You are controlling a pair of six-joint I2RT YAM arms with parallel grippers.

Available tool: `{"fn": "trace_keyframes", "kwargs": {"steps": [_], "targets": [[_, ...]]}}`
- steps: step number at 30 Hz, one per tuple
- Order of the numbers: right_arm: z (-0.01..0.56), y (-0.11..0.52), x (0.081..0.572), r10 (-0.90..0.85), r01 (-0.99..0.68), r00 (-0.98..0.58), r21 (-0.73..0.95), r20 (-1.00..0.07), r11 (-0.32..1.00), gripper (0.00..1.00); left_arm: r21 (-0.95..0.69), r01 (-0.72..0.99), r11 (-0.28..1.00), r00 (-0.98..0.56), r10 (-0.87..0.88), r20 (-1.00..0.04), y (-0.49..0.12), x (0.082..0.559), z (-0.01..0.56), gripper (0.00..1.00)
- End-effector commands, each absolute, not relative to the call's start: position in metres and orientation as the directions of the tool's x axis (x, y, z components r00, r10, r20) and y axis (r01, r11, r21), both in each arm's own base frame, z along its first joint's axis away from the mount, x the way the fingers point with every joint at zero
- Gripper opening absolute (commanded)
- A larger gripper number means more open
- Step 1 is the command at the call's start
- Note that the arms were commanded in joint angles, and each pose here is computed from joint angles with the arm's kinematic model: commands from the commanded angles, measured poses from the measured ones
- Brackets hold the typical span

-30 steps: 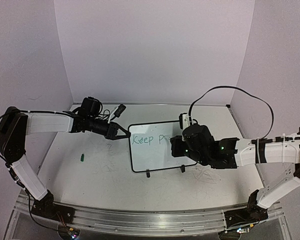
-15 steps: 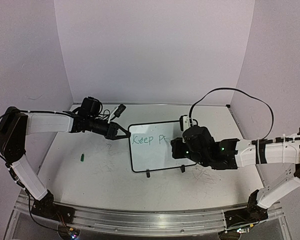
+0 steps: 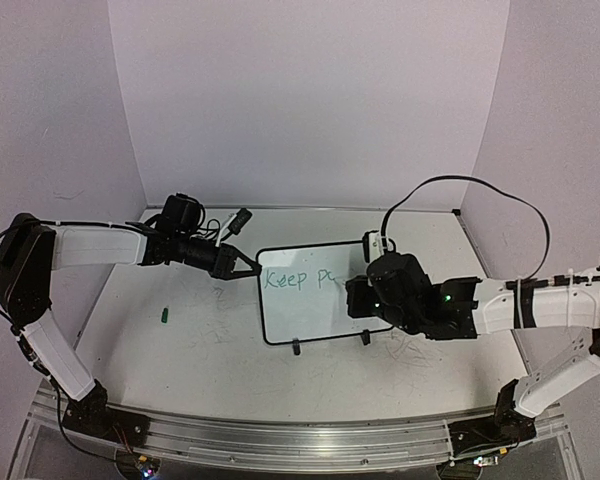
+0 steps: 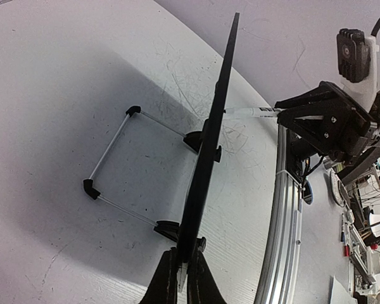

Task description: Write a sentence on the whiteboard

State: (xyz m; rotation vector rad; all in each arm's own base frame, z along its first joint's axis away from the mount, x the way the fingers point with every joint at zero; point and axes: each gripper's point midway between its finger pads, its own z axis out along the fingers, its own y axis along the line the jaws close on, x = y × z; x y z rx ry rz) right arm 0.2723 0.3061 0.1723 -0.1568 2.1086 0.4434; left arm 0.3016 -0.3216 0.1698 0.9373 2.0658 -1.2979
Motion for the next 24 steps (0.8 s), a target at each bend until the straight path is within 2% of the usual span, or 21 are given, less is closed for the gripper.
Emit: {"fn": "trace_keyframes", "kwargs": {"steps": [1,24], "targets": [[0.204,0.306,0.285,0.104,-0.253,-0.479,0.250,-0.872,0.935,0.00,-0.542,0.795,0.271,-0.604,0.274,-0.749,-0.323,0.296,0.188,0.00],[0.185,0.303,0.280,0.094,-0.257,-0.526,0.264,-0.845,0.930,0.00,-0.544,0.794,0.270,-0.605,0.275,-0.747,-0.323,0.296,0.187,0.00]]}}
